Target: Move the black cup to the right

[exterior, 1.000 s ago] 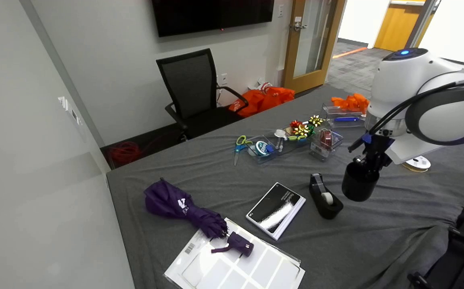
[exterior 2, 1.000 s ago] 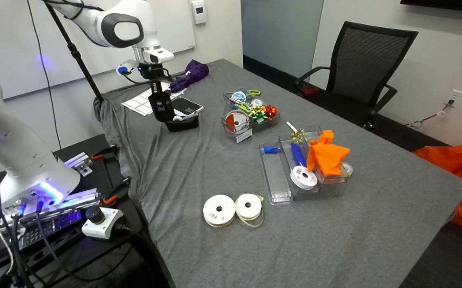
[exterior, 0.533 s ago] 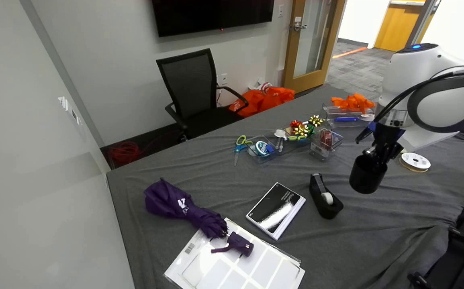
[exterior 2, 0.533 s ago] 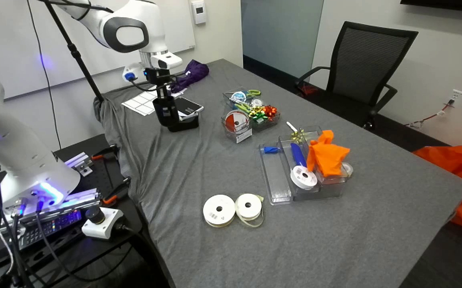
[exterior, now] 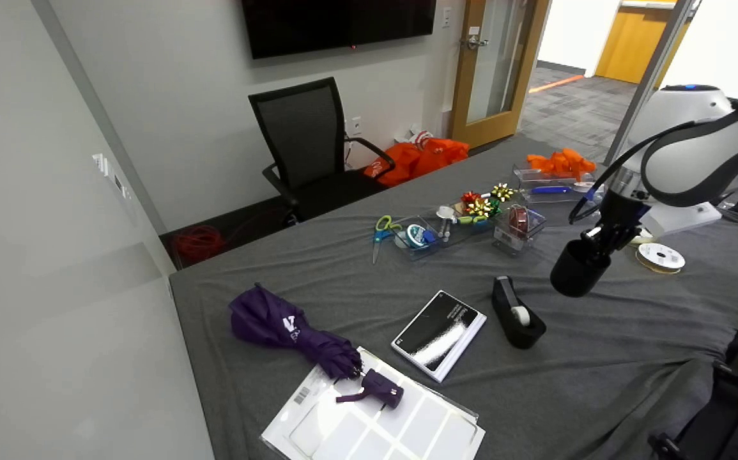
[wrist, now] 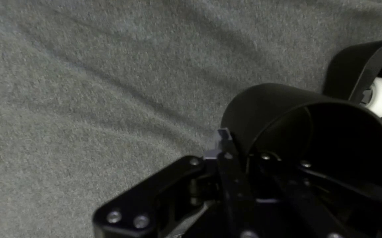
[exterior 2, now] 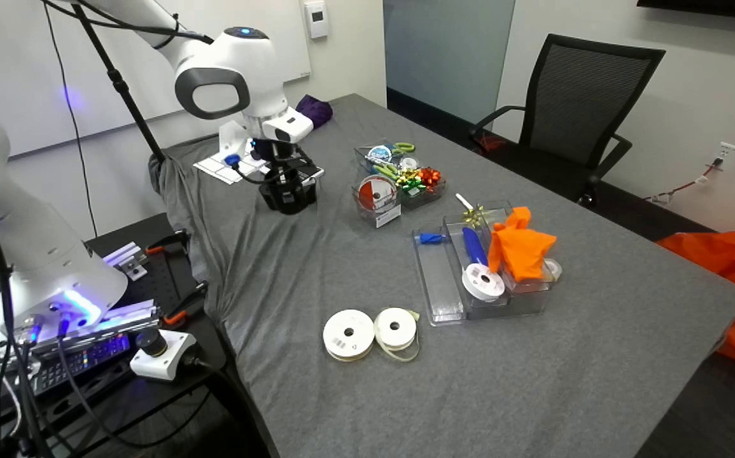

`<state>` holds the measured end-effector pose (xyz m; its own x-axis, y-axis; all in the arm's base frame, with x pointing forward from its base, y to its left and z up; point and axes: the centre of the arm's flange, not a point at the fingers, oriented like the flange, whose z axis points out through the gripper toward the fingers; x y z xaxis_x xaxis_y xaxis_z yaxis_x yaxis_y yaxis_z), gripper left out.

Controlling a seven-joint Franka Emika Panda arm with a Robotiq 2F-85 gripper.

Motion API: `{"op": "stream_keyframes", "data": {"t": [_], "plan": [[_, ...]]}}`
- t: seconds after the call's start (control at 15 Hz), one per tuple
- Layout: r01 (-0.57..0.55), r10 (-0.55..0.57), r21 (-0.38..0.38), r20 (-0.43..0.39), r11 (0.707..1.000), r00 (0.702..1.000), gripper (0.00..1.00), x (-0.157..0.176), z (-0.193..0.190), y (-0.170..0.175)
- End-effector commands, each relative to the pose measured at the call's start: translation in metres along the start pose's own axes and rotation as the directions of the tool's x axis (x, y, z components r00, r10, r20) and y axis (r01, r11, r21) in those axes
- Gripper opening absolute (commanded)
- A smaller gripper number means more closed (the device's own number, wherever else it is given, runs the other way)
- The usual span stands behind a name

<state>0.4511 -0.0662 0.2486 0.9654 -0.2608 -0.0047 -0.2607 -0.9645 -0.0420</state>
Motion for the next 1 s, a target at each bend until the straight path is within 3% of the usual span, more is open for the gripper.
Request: {"op": "stream_keyframes", "data": {"t": [0.0, 0.73, 0.8, 0.93], "plan": [[0.015, -0.015, 0.053, -0.008, 0.998, 1.0, 0.02, 0.009, 0.025, 0.008], [-0.027, 0.027, 0.035, -0.008, 0.999, 1.0, 0.02, 0.017, 0.06, 0.021], [-0.031, 0.032, 0.031, -0.011, 0.999, 0.999, 0.32, 0.017, 0.062, 0.022], [-0.038, 0.038, 0.027, -0.015, 0.999, 0.999, 0.39, 0.019, 0.063, 0.023]]}}
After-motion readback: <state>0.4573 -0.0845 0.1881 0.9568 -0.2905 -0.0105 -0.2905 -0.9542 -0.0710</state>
